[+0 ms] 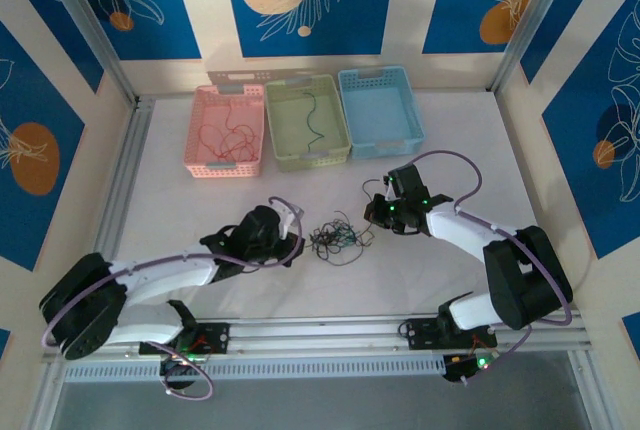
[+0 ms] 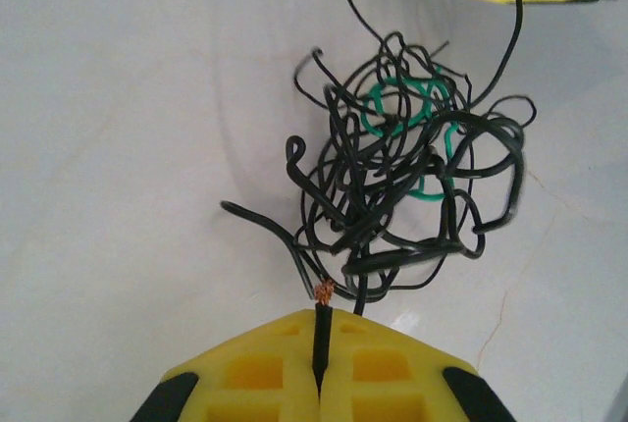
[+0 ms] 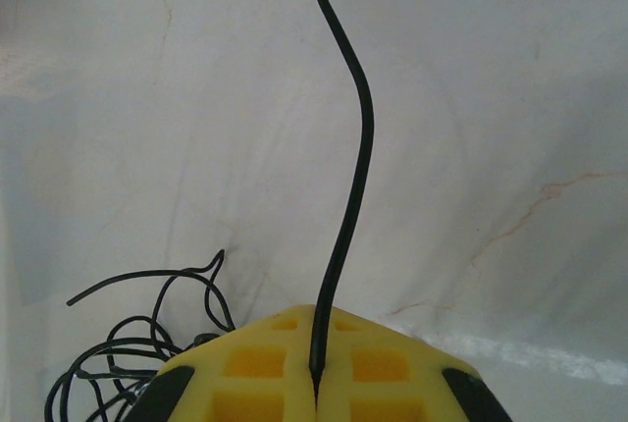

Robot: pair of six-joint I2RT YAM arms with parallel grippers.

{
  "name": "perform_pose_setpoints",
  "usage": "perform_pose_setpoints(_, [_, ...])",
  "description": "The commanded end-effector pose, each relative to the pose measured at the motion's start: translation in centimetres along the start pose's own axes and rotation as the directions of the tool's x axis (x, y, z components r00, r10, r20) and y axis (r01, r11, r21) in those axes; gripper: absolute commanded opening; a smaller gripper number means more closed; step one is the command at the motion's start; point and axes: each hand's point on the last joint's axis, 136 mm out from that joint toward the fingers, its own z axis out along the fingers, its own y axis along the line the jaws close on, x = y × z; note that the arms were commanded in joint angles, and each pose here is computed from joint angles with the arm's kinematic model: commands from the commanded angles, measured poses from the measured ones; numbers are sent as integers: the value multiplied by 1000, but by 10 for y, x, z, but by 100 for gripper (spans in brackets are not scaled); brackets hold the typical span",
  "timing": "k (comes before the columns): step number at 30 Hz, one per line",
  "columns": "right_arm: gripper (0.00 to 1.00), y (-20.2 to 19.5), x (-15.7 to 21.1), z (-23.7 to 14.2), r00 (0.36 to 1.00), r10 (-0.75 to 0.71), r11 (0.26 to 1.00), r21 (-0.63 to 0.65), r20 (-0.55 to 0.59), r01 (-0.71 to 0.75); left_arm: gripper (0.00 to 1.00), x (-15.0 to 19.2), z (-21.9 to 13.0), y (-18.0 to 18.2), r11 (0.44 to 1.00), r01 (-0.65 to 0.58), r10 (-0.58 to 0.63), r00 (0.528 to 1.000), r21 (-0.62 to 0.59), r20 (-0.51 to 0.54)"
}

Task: Untangle the cables

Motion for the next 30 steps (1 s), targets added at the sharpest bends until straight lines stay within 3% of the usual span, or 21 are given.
perform_pose_setpoints(1, [0,2,1,-5,1000,-15,1000,-22,10,15,0,-15,-26,14,993,8,-1,998,-118,58])
perform_pose_setpoints(7, [0,-4,0,-8,1000,14,1000,-22,23,-13,0,-42,-114,47,928,59,-4,989,-369,147])
perform_pose_setpoints(11, [0,-13,-3,-9,998,61,998,-14,34,-61,0,-61,-201,72,833,138,9,965,-535,263])
perform_pose_setpoints(17, [0,-15,-4,-9,997,74,997,-13,34,-74,0,-78,-324,89,700,237,111,896,-674,429])
perform_pose_setpoints(20, [0,-16,-4,-9,996,82,997,-12,37,-82,0,-81,-364,92,662,274,152,862,-698,483])
perform_pose_setpoints(25, [0,-20,-5,-10,994,99,995,-10,45,-98,0,-80,-399,96,621,315,188,829,-717,527])
perform_pose_setpoints(27, [0,-19,-5,-11,994,98,995,-16,45,-97,0,-81,-391,93,645,298,185,832,-704,523])
perform_pose_setpoints(30, [0,-17,-5,-10,995,94,995,-23,42,-93,0,-82,-354,84,718,237,153,864,-655,480])
